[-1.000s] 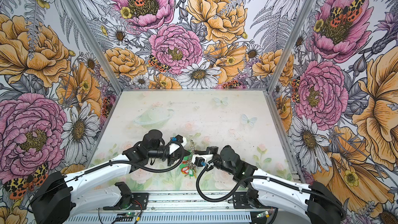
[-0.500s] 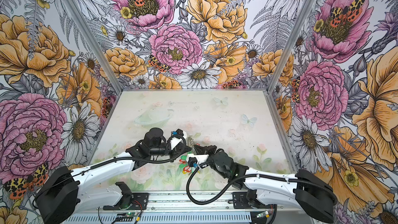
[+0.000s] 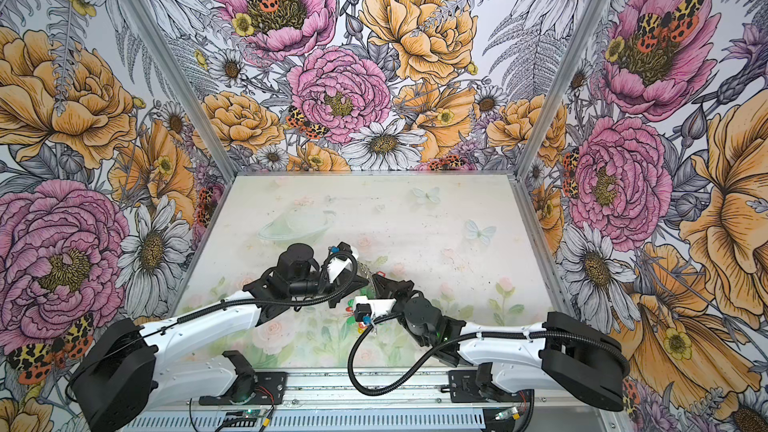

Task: Put the keys on the keyring

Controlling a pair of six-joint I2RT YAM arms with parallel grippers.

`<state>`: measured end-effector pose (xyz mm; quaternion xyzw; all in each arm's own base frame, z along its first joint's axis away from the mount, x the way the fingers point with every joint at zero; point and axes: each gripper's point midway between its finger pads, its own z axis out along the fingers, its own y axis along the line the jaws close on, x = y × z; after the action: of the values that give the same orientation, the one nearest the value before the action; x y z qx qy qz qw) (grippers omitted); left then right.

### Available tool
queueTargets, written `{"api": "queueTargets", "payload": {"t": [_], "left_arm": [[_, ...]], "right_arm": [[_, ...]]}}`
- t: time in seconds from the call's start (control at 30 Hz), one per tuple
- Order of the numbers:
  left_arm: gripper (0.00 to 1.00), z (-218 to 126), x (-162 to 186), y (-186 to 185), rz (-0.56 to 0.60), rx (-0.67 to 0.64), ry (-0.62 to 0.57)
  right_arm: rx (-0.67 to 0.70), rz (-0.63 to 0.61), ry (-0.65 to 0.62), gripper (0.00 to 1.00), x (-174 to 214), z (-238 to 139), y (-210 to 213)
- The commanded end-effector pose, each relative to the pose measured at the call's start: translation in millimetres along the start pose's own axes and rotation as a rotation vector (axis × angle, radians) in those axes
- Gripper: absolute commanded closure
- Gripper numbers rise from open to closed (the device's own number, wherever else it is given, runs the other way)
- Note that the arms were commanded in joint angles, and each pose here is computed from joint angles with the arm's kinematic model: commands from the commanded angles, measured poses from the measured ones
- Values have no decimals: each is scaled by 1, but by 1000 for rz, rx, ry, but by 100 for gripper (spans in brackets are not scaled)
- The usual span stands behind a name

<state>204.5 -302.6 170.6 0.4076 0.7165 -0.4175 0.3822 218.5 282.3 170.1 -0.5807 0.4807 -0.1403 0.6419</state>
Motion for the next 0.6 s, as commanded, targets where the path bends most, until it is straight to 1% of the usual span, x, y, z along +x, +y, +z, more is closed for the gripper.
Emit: {"api": "queueTargets", "payload": {"t": [0.0,0.17,0.37,0.47,0.57], "left_arm": [[100,-9,-52,-29,120,123,-176],[100,-10,-52,-32,126,140,-180],[100,-12,-50,-35,144,153,-186],[100,-12,-49,-34,144,147,-186],[100,-11,-47,-31,144,134,-173]], "right_arm": [[-67,-118,74,100,18,2,27],[-78,-147,86,100,19,5,33],[-80,-140,96,100,21,7,33],[-103,-89,65,100,17,4,36],[-175,-12,12,93,10,-2,41]]}}
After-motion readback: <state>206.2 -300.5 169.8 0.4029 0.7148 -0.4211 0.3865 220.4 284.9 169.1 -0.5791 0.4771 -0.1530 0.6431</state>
